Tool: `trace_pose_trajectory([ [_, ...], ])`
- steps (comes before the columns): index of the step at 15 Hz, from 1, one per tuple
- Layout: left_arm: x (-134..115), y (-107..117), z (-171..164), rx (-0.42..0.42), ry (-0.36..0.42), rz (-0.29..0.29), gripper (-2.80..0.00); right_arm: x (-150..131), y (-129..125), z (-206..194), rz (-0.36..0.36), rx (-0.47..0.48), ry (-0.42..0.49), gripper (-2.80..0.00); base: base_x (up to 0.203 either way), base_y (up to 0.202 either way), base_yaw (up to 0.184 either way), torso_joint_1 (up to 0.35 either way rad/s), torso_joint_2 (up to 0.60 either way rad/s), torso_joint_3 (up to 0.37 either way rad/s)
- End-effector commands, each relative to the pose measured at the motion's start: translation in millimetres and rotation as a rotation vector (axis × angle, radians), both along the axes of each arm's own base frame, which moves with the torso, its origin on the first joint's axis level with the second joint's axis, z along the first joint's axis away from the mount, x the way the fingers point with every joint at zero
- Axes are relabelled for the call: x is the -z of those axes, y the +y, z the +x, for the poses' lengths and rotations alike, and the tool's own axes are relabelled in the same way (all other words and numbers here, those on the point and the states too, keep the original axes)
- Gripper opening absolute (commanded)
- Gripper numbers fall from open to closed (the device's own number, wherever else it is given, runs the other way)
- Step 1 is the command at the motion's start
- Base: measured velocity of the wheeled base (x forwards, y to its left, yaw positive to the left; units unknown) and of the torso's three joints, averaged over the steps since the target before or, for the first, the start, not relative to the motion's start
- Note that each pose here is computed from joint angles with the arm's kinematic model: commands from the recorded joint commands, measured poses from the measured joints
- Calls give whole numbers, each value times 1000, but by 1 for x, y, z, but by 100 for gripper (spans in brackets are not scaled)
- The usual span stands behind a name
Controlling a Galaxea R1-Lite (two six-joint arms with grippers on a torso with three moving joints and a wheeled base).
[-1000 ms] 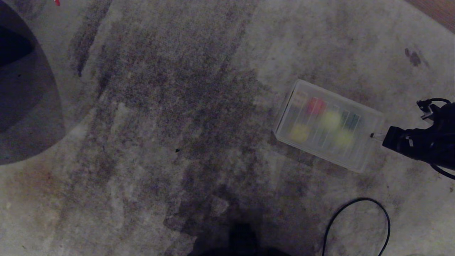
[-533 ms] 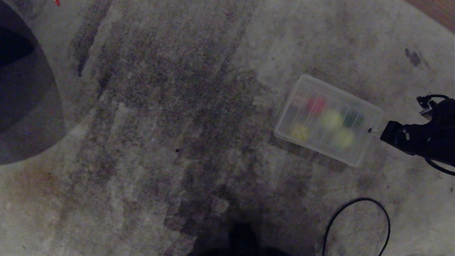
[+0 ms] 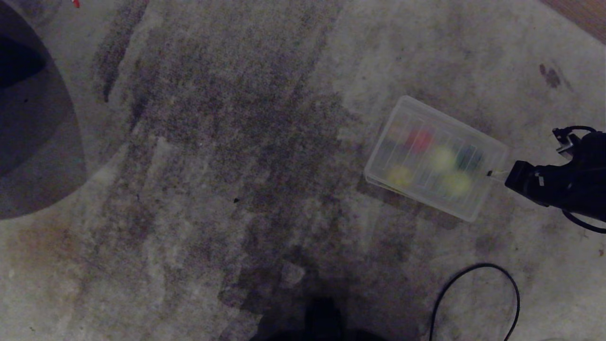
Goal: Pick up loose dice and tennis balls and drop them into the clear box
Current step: Close the lid
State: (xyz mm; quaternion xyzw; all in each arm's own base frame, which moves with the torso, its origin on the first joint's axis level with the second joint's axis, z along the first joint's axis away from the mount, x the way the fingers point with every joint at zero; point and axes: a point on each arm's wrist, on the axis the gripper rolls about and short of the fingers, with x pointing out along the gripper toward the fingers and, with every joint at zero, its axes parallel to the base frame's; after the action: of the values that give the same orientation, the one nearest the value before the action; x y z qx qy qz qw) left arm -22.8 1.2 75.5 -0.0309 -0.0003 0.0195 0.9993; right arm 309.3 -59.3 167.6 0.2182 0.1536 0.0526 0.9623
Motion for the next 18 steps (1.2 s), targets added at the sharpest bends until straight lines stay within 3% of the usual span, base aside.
trace_pose_trajectory([
  [1,0,0,0,-1,3,-1,-280,-1,1,-2,3,-21,8,-280,0,0,0,0,0,0],
  [7,0,0,0,-1,3,-1,-280,4,-1,-9,-9,-56,78,-280,0,0,0,0,0,0],
  [8,0,0,0,-1,3,-1,-280,4,-1,-9,-18,-58,75,0,0,0,0,0,0,0],
  [13,0,0,0,-1,3,-1,-280,3,-13,-12,-161,-64,45,0,0,0,0,0,0,0],
  [18,0,0,0,-1,3,-1,-280,-12,-14,-29,-161,-53,57,0,0,0,0,0,0,0],
])
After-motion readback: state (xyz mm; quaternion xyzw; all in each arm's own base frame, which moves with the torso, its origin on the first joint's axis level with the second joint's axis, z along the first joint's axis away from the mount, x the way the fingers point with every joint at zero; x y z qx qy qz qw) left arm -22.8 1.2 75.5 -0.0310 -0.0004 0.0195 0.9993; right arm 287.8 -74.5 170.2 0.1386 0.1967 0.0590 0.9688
